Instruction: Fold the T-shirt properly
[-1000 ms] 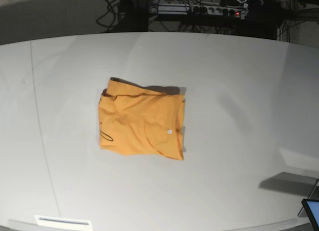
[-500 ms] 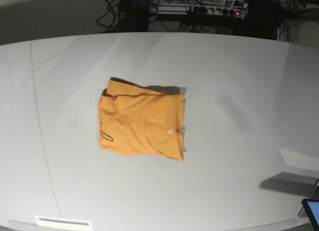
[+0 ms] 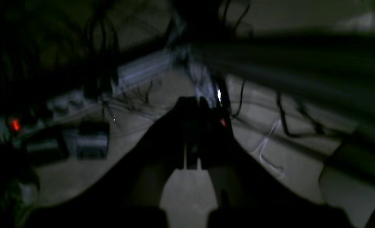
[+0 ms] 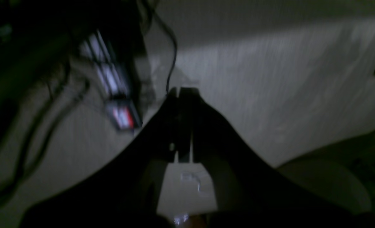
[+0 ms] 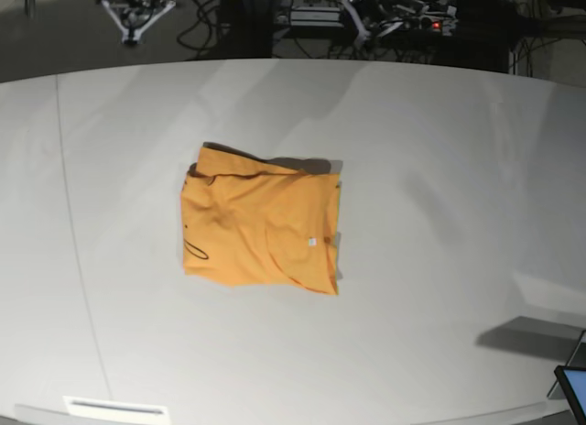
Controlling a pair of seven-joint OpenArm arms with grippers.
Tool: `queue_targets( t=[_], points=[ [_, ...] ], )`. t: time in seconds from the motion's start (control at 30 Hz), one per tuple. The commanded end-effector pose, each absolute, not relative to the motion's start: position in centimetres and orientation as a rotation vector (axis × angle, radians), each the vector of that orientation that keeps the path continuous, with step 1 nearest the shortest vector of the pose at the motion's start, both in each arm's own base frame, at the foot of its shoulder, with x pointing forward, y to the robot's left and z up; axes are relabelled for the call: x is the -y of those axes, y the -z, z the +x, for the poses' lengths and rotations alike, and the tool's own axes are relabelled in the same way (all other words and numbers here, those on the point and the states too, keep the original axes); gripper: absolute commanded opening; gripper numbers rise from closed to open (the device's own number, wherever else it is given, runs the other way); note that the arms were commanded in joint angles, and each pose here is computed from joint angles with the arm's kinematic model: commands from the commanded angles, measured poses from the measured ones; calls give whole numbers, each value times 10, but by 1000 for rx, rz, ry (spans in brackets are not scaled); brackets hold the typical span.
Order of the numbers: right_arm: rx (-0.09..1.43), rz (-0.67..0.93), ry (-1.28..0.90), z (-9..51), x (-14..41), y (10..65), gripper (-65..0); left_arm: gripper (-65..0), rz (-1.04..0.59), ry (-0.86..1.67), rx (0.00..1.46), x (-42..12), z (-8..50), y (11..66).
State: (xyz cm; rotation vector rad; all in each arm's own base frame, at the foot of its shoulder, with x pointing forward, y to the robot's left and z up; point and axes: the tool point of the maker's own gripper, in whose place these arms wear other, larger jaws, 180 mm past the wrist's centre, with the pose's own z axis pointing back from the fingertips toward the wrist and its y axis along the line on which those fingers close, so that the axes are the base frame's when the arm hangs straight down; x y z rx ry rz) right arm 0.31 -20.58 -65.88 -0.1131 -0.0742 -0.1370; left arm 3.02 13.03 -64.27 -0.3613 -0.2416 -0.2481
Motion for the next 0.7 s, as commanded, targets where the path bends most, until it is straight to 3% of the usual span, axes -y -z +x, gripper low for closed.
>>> queue_targets(
  t=[0.0, 0.67],
  points=[
    [62, -104, 134, -3, 205, 659, -650, -650, -366, 260, 233, -131, 31, 643],
    [182, -176, 117, 3, 234, 653, -647, -650, -375, 285, 223, -114, 60, 644]
  ],
)
